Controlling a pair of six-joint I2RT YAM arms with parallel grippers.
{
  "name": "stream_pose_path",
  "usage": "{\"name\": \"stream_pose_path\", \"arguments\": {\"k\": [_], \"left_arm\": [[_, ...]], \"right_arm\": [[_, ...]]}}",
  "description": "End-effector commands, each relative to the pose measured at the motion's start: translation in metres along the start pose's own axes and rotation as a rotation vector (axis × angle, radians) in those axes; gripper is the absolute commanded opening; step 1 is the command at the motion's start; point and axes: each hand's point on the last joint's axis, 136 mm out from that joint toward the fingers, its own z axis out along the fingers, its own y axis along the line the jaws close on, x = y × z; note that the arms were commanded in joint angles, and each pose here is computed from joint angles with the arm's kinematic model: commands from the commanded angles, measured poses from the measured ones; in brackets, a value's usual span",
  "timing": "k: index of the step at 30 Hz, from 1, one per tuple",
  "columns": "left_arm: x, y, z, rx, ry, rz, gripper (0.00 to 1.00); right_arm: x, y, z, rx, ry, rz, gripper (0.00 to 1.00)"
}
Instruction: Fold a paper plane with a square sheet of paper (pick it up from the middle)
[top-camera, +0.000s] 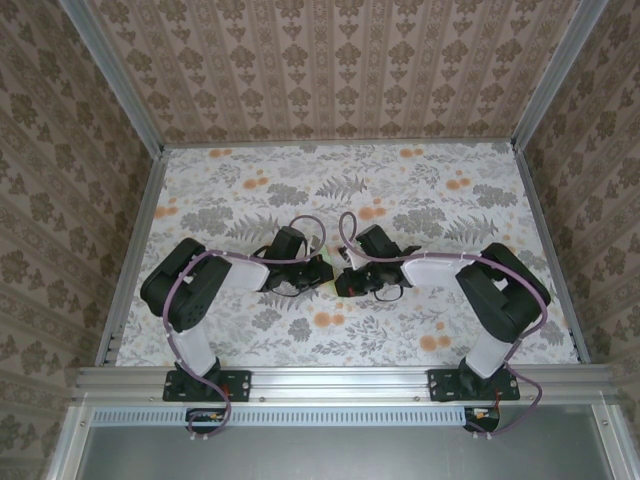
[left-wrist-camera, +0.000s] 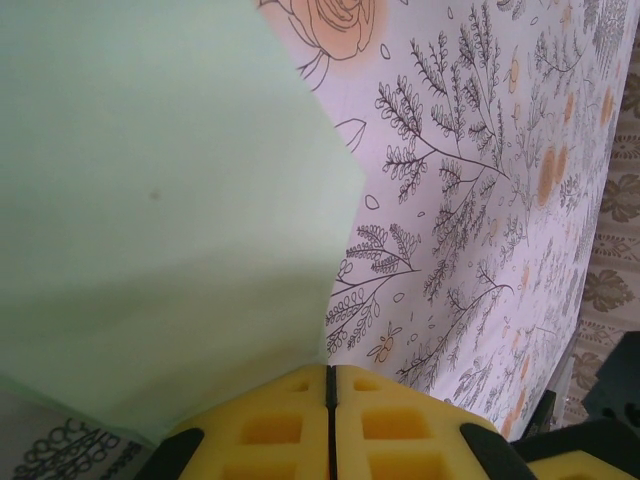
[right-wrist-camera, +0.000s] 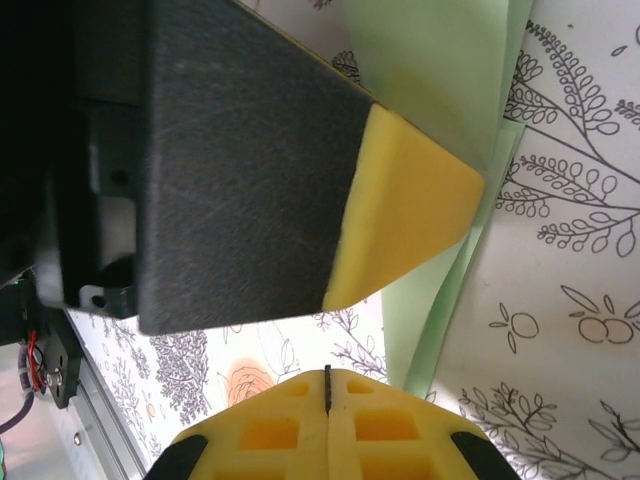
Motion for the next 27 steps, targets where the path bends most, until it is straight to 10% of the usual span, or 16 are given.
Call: {"name": "stream_pose_path", "arguments": {"k": [1, 27], "left_arm": [[0.012, 0.028, 0.005, -0.094, 0.037, -0.043, 0.09], [0.013, 0.038, 0.004, -0.132, 0.033, -0.072, 0.07]], "right_arm": [[-0.009, 0.004, 0.004, -0.012, -0.006, 0.003, 0.03], [0.048, -0.022, -0.007, 0.082, 0.163, 0.05, 0.03]]}}
